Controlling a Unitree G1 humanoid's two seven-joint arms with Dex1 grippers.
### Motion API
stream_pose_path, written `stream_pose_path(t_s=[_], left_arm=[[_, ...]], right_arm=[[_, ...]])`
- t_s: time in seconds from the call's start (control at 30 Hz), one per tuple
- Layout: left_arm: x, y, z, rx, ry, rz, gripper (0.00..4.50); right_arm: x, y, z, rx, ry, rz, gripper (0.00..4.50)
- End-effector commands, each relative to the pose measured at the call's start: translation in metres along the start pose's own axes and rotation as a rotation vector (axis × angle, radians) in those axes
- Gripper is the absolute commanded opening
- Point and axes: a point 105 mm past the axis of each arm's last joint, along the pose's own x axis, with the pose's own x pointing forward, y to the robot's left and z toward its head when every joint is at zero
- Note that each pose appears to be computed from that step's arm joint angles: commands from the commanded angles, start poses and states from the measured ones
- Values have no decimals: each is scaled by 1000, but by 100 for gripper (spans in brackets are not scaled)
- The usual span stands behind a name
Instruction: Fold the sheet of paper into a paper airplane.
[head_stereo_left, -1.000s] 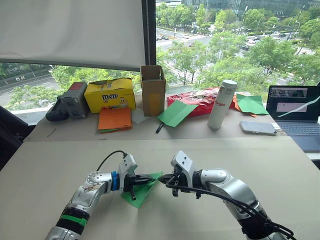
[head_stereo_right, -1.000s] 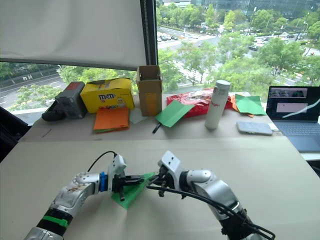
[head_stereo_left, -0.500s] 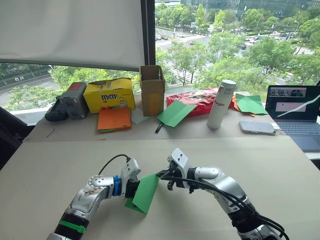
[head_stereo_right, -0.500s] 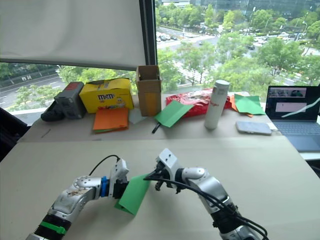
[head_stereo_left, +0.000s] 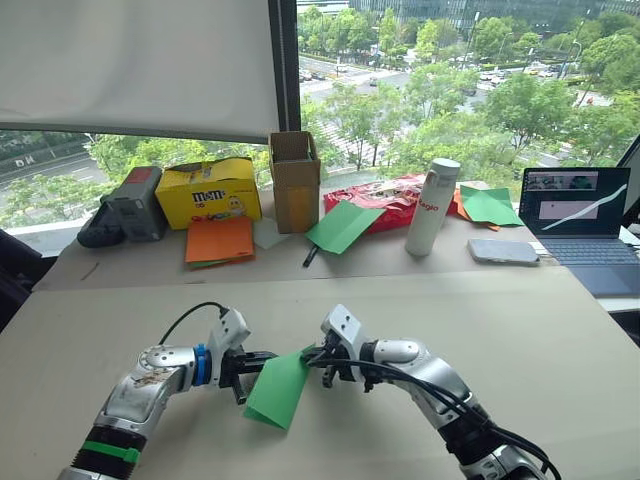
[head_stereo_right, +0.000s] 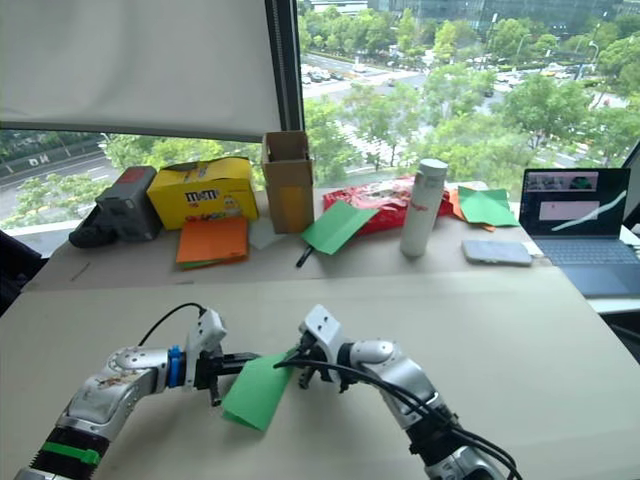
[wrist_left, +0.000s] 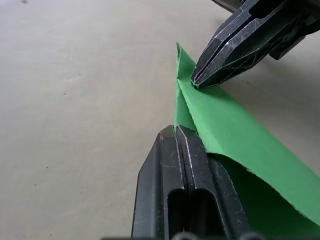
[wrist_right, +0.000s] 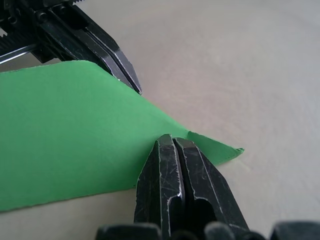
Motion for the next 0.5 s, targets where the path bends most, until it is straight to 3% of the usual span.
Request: stream_pose_path(t_s=[0.03,0.2,0.33,0.5], left_arm=[[-11,15,32,1,-113,65,4],[-4,12,61,-53,-255,32,4],[14,-12,47,-27,-182,-75,4],[23,-22,15,-36,-93,-102,4]], right_arm=[[2,2,-26,9,90,0,0],[-2,2,-32,4,108,-12,0],[-5,0,-34,6,110,-32,0],[-9,-10,-29,7,85,-98,0]])
